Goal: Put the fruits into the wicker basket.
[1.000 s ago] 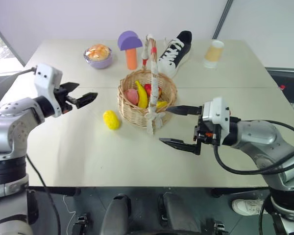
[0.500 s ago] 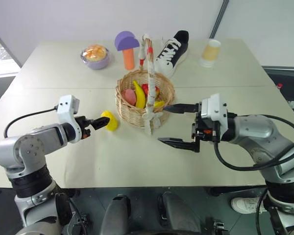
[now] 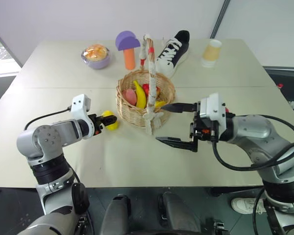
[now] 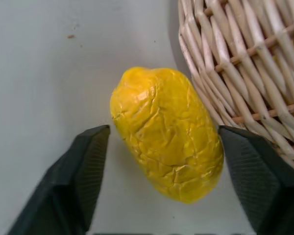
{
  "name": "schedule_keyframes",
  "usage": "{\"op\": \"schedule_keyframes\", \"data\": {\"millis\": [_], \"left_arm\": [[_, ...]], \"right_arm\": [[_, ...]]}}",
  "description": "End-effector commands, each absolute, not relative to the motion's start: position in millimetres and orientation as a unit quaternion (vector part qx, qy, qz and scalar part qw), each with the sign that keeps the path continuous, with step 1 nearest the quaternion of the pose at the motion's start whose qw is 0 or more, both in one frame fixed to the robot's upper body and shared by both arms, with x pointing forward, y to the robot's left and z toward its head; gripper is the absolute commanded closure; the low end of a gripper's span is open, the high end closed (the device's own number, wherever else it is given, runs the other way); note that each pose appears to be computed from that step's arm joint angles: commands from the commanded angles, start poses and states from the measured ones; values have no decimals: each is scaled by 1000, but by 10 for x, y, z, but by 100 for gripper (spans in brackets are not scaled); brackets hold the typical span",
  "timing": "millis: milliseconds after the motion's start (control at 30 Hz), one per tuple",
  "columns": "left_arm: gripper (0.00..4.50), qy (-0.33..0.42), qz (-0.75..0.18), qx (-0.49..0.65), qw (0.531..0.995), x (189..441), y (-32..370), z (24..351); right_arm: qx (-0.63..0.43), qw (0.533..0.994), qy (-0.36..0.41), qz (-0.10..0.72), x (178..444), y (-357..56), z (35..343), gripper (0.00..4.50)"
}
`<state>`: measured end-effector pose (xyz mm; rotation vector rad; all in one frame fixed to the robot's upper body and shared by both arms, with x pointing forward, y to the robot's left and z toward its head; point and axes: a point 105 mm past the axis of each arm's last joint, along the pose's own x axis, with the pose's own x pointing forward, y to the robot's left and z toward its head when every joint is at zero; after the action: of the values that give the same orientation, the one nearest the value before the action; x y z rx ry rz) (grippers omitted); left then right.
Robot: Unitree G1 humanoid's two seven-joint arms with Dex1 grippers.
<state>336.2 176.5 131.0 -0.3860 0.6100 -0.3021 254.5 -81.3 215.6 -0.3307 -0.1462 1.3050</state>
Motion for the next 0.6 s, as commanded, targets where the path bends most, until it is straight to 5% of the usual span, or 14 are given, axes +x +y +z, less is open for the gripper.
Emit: {"op": "schedule_keyframes", "data": {"millis": [33,267,367,600], "left_arm": [[265,285,-133,-169,934,3397,1825,1384],[265,235,-115,-130,956,3417,2099,1625],[265,156,-134,-107,973,3408,2225,2030],[265,68,-297,-3,953,3480,1402,2510]], "right_arm": [[-159,772,-89,609,2467,-773,2232,0],[-158,772,-92,609,2462,-764,2238,0],[-159,771,-92,609,2468,-773,2247,0],[-160,771,-90,610,2535,-764,2246,0]]}}
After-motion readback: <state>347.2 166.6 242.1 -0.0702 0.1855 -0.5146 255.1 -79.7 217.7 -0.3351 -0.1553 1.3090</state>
